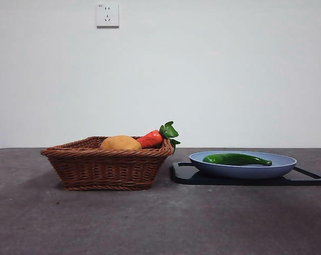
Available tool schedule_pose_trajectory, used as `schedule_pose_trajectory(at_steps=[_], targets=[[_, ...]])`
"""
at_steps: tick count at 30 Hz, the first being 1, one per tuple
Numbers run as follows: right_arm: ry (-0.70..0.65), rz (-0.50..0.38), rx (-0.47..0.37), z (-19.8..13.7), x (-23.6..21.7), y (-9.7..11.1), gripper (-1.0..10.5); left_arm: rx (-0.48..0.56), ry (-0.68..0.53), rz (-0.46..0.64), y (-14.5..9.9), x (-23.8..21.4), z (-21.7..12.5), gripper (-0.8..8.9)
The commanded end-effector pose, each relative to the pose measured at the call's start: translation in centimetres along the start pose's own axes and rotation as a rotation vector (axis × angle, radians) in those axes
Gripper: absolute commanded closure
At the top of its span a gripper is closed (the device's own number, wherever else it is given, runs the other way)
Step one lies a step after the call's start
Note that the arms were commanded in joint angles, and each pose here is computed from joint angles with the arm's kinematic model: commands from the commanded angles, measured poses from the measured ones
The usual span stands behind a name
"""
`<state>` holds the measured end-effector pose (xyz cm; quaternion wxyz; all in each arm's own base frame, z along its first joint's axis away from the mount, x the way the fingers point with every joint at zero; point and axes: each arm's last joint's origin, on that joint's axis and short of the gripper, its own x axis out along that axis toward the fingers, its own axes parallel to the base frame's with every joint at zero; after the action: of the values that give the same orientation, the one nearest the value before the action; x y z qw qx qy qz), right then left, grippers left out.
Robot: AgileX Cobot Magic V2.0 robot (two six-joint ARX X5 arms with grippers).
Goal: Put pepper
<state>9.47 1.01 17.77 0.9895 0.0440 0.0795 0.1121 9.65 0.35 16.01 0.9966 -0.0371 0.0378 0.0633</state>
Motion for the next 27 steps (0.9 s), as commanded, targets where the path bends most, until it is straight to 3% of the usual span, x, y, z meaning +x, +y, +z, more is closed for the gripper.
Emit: schedule_pose_trajectory(at_steps=[1,13,17,27], targets=[[-0.019,-0.003,0.006,-0.5,0.1,-0.1,9.4,-0.006,-0.005,0.003,0.0,0.1,-0.2,8.05],[0.067,-0.009,0.023,-2.6,0.1,-0.2,9.4,-0.006,-0.005,0.003,0.0,0.1,-0.2,8.05],[0.066,-0.009,0.059,-2.5,0.1,-0.2,9.4,-0.006,-0.006,0.003,0.0,0.1,-0.2,8.05],[0.068,-0.010,0.058,-2.5,0.1,-0.2,9.4,-0.006,-0.006,0.003,0.0,0.1,-0.2,8.05]])
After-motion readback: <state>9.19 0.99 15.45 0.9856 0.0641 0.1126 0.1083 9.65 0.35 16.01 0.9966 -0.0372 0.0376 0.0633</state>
